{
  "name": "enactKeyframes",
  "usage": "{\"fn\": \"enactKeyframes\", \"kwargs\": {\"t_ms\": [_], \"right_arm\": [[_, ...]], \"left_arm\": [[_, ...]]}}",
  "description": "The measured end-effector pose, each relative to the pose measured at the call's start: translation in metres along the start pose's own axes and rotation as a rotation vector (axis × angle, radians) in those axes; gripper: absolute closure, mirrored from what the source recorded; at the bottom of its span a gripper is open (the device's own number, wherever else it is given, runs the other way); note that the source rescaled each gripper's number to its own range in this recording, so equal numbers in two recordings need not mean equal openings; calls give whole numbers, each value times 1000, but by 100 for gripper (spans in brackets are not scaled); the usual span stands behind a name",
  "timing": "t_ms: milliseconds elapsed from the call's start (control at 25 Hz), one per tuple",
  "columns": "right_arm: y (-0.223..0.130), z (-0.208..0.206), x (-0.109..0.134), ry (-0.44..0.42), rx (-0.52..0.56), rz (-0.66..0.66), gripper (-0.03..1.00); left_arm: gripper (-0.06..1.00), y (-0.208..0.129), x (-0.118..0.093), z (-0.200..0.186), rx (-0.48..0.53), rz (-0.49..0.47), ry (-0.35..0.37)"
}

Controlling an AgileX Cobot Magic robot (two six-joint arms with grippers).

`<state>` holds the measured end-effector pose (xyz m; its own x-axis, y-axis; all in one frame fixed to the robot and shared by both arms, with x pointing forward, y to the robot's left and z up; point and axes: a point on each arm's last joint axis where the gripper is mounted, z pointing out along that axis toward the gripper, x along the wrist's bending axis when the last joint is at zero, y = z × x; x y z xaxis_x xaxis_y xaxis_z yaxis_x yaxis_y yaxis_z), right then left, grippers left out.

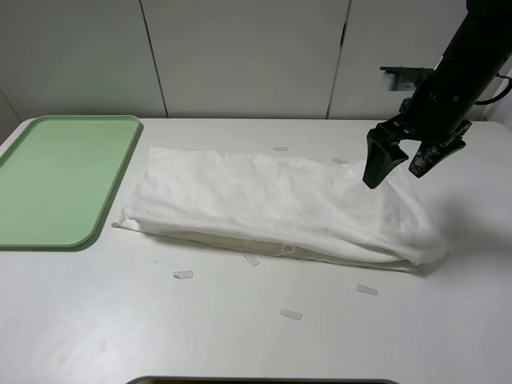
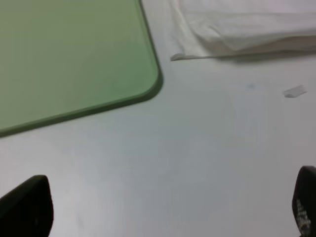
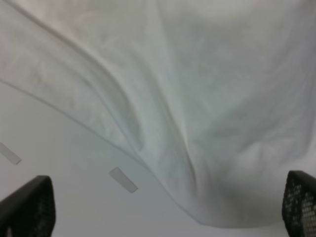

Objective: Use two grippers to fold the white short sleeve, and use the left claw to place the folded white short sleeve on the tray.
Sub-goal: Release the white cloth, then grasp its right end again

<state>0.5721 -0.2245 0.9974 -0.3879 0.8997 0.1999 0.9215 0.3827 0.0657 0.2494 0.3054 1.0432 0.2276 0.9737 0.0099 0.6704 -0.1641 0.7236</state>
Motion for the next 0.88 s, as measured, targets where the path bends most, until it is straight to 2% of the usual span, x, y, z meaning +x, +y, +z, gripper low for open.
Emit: {"fn": "enactKeyframes", "kwargs": {"t_ms": [160, 360, 880], "right_arm": [[0, 0, 0, 0, 0, 0, -3], [0, 0, 0, 0, -1, 0, -3], [1, 0, 0, -2, -7, 0, -3]], "left_arm": [[1, -12, -3, -2, -55, 49, -46], [4, -14, -6, -4, -75, 79, -79], [7, -14, -6, -5, -82, 95, -84]]}}
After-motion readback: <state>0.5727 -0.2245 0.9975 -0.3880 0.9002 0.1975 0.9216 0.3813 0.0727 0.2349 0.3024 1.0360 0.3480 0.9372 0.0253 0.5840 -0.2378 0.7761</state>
